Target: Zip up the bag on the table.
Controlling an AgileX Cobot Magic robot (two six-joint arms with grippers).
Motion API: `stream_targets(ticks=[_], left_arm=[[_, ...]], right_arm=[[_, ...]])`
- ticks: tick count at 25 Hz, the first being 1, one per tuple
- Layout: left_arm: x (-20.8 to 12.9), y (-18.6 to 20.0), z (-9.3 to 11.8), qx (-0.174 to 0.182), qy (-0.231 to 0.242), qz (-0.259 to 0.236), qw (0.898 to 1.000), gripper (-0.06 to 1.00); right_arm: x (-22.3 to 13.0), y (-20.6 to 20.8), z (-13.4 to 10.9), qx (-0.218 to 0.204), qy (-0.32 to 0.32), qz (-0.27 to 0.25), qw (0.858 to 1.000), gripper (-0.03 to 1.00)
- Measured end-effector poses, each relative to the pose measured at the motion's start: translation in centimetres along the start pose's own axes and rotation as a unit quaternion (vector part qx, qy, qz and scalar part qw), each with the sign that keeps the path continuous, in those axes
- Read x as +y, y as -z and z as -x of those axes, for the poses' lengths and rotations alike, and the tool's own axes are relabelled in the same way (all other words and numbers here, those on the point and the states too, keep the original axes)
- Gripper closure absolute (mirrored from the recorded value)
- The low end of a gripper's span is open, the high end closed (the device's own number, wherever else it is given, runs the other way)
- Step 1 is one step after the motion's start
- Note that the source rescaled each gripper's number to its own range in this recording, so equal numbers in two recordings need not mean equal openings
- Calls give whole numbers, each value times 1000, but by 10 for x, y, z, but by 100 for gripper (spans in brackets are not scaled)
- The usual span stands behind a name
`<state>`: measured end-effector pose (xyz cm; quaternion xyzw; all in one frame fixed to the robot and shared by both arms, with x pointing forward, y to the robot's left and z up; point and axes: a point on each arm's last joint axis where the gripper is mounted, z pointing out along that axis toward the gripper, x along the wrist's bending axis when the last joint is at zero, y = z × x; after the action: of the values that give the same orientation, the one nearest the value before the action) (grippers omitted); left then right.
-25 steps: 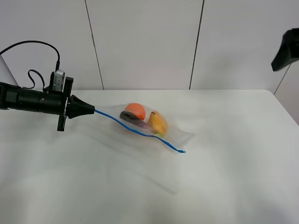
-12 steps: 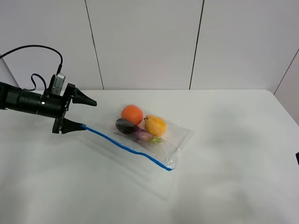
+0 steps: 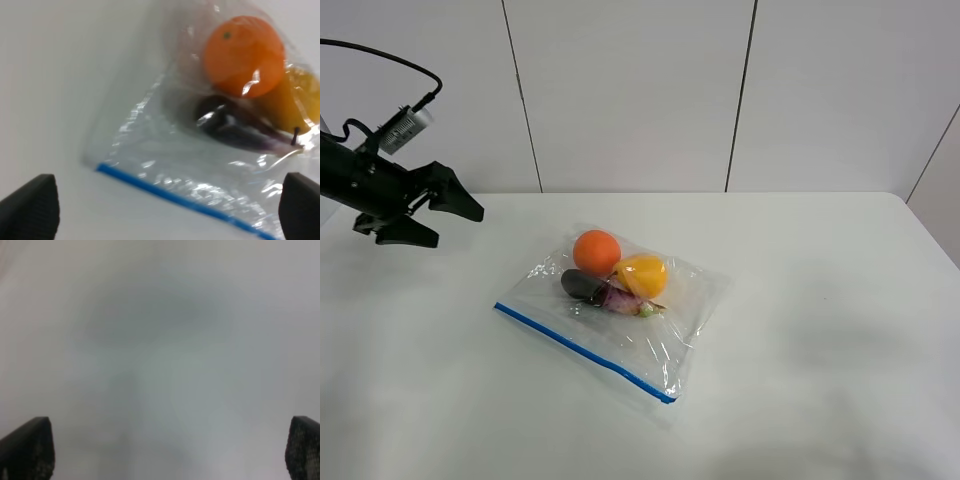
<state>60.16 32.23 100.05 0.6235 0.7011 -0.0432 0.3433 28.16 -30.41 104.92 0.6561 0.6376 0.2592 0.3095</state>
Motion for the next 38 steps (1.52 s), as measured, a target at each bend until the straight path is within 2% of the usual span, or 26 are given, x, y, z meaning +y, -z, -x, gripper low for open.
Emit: stream_targets(ticks=[4, 8, 12, 18, 21, 26, 29, 34, 38], left_arm=[[-4, 38, 11, 78, -40, 15, 996, -6], [-13, 77, 20, 161, -58, 27, 985, -6], [-30, 113, 32, 213, -58, 15, 975, -6], [-75, 149, 53, 221, -51, 9, 974, -6], [-110, 156, 56, 219, -44, -1, 975, -6], [-173, 159, 56, 219, -38, 12, 975, -6], [-211, 156, 52, 220, -40, 36, 974, -6], [-257, 154, 48, 219, -57, 94, 969, -6], [-276, 164, 52, 228, -84, 160, 957, -6]], right_arm=[[-10, 18, 2, -8, -5, 66, 998, -3], [-22, 33, 4, -22, -18, 127, 991, -3], [-28, 39, 5, -26, -28, 151, 988, -3], [-28, 39, 5, -27, -29, 151, 988, -3], [-28, 39, 5, -27, -29, 151, 988, -3], [-28, 39, 5, -27, -30, 151, 988, -3], [-28, 39, 5, -27, -30, 151, 988, -3], [-28, 39, 5, -27, -31, 151, 988, -3], [-28, 39, 6, -28, -31, 151, 988, -3]])
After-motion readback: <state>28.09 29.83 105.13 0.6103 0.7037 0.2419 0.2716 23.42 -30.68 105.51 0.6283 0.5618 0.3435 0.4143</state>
